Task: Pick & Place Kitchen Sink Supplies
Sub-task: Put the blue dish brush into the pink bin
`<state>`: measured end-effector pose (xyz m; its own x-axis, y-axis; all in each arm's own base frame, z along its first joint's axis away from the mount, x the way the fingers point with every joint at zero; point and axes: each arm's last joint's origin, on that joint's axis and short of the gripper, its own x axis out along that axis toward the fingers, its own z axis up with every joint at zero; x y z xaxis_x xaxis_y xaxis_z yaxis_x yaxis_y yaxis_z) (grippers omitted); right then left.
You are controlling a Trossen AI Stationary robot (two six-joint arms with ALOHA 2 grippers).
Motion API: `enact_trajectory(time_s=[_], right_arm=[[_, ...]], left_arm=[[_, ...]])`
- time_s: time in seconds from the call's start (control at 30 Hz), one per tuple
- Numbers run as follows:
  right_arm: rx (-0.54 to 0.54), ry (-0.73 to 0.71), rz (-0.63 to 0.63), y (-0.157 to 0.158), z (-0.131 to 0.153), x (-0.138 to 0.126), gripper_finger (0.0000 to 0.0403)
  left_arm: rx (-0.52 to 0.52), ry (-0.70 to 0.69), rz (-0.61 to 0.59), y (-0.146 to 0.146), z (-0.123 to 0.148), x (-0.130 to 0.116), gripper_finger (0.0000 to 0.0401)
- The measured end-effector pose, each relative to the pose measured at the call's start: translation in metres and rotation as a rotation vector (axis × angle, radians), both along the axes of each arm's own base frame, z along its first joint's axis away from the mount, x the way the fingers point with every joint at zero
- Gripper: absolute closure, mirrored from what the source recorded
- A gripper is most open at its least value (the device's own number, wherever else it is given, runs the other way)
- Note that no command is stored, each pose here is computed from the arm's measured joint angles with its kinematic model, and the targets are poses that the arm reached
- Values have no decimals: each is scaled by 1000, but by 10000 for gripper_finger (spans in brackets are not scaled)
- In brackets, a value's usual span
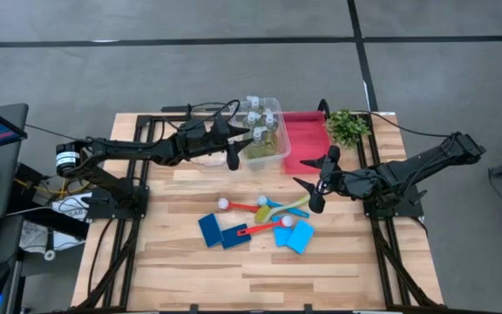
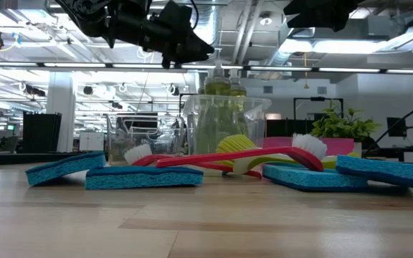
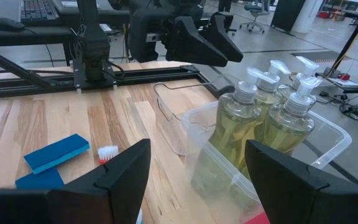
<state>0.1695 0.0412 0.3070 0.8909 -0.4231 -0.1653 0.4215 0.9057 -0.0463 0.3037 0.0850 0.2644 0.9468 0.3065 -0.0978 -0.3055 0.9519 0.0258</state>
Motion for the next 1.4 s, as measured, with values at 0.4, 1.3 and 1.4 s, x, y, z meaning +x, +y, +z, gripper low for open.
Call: enact_trajectory(time_s=[0.4,1.3,1.4], right_arm=[[0,0,0,0,0,0,148],[-2,8,2,0,-1,0,148],[-6,18,2,1,-3,2,148]], left_arm=[[-28,99,0,0,-10,-1,234],[-191,49,-368,-89,21,-116,234],[-163,-11,-494,-101,28,-134,234]])
